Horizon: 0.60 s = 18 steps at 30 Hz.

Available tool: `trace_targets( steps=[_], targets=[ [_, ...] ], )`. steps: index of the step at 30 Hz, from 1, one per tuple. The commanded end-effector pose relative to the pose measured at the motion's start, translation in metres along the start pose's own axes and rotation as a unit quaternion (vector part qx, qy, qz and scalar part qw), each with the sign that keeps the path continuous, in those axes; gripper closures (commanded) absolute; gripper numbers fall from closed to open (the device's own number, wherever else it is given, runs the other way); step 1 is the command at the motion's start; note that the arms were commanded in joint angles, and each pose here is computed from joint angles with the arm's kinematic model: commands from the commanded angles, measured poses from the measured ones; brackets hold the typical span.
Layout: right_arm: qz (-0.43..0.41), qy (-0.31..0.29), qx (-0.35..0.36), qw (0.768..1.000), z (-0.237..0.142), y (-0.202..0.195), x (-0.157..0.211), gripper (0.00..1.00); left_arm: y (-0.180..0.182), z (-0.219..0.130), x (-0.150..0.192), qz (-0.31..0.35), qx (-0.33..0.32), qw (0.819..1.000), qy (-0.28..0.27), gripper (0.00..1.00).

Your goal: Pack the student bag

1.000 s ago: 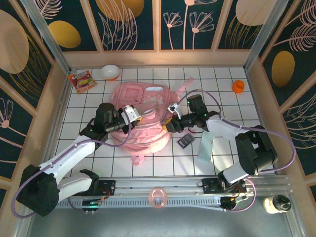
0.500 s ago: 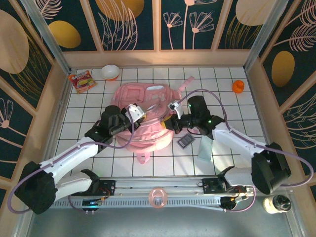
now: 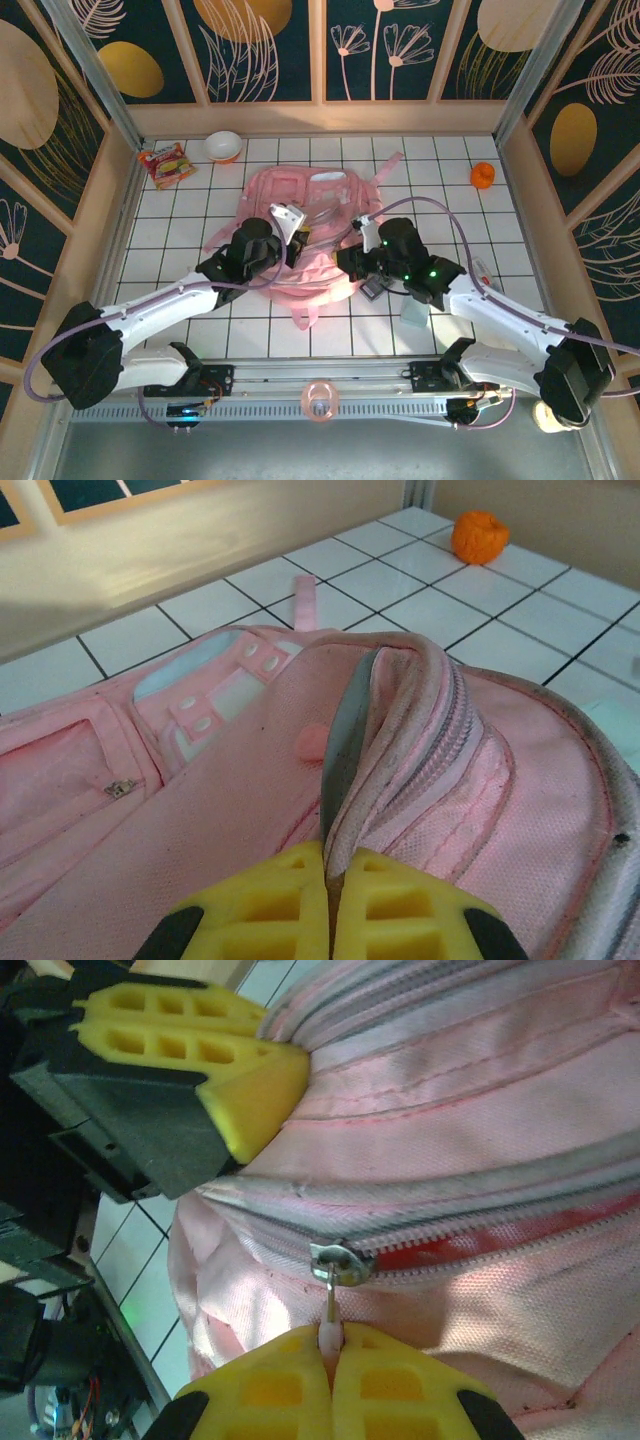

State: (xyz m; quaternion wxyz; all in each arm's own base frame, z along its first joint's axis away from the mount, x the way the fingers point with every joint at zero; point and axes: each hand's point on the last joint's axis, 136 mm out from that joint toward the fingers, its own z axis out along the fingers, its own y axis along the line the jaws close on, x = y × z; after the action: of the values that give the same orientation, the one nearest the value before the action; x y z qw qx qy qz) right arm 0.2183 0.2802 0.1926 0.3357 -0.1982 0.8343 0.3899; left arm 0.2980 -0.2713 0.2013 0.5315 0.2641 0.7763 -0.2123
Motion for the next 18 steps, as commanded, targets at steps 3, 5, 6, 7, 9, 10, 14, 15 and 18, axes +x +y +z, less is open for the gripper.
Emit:
trace_targets(
  steps=[3,5,6,7,9,10,14,15,18],
  targets=[
    [0.009,-0.021,0.027,0.999,-0.007,-0.014,-0.021,1.00,0.015,-0.040,-0.048,-0.090,-0.028,0.992,-0.089,1.00],
    [0.011,-0.018,0.030,0.999,-0.005,-0.025,-0.028,1.00,0.016,-0.049,-0.040,-0.100,-0.029,0.991,-0.078,1.00],
    [0.010,-0.019,0.031,0.999,-0.004,-0.029,-0.034,1.00,0.015,-0.053,-0.036,-0.109,-0.024,0.991,-0.072,1.00],
    [0.005,-0.019,0.032,0.999,-0.002,-0.032,-0.039,1.00,0.011,-0.055,-0.032,-0.120,-0.015,0.991,-0.064,1.00],
    [-0.008,-0.015,0.030,0.999,0.004,-0.034,-0.045,1.00,0.005,-0.055,-0.025,-0.139,0.000,0.989,-0.047,1.00],
    [-0.015,-0.010,0.027,0.999,0.008,-0.032,-0.049,1.00,0.003,-0.054,-0.021,-0.149,0.004,0.988,-0.037,1.00],
    [-0.035,0.010,0.002,0.999,0.022,-0.016,-0.051,1.00,0.006,-0.044,-0.030,-0.186,-0.009,0.981,-0.043,1.00],
    [-0.043,0.016,-0.003,0.999,0.024,-0.010,-0.049,1.00,0.010,-0.042,-0.037,-0.198,-0.020,0.979,-0.053,1.00],
    [-0.055,0.036,-0.005,0.998,0.028,0.002,-0.038,1.00,0.027,-0.033,-0.057,-0.231,-0.069,0.967,-0.076,1.00]
  ],
)
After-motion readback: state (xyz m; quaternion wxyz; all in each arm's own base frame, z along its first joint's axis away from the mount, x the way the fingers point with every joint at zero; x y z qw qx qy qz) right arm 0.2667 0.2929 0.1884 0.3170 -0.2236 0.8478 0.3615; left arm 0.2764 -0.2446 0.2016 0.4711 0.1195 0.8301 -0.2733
